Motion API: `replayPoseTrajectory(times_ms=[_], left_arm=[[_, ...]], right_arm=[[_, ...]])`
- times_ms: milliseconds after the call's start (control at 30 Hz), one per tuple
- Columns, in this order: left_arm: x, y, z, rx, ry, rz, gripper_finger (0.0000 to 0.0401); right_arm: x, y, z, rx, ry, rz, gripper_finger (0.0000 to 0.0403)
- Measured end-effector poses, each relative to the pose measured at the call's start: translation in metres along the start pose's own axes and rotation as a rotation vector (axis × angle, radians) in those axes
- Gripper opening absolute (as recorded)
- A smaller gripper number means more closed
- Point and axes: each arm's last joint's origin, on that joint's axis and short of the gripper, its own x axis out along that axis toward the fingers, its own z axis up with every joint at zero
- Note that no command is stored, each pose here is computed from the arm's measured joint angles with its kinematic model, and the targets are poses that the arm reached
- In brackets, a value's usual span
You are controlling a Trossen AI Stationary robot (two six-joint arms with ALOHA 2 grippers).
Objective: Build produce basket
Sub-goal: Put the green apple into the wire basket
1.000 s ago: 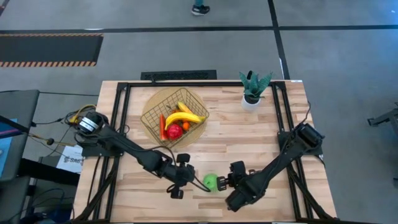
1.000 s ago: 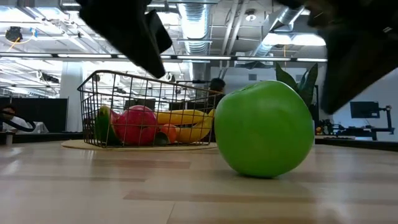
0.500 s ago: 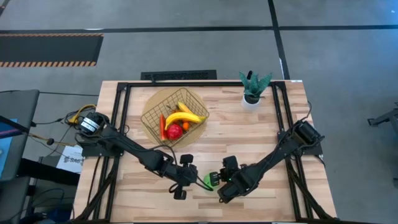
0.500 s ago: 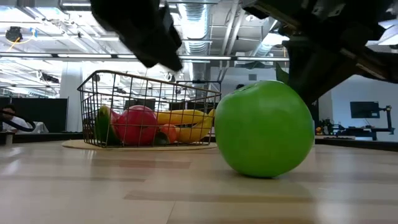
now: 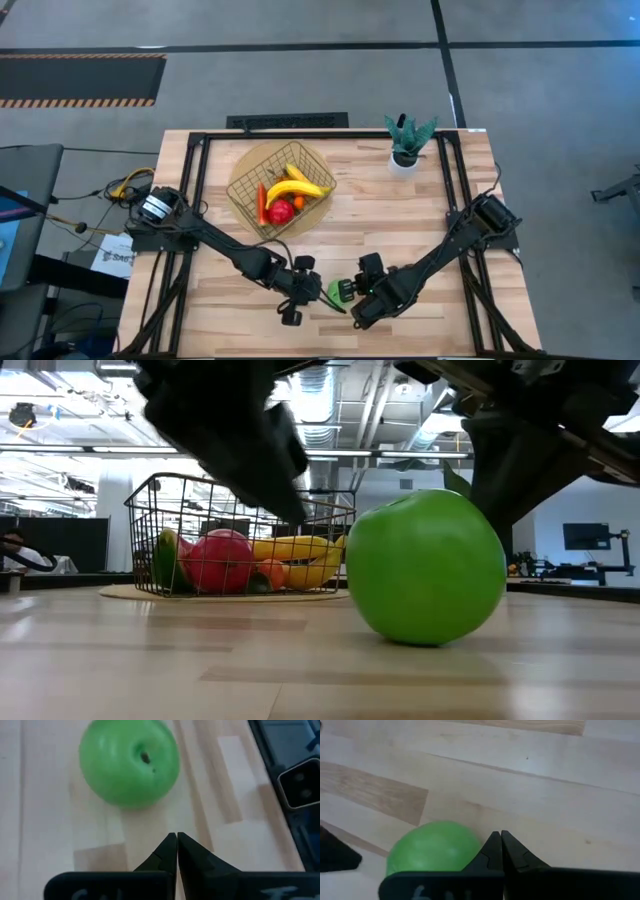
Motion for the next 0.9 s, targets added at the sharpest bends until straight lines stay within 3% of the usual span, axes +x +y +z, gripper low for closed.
replayPoseTrajectory(times_ms=[367, 900], left_arm=[[0.013, 0.001, 0.003, -0.002, -0.046, -0.036, 0.0], [0.015, 0.016, 0.005, -0.003, -0.045, 0.018, 0.0]], right_arm=[[0.0, 0.002, -0.001, 0.014, 0.013, 0.022, 0.0], [-0.001, 0.002, -0.003, 0.004, 0.022, 0.02, 0.0]])
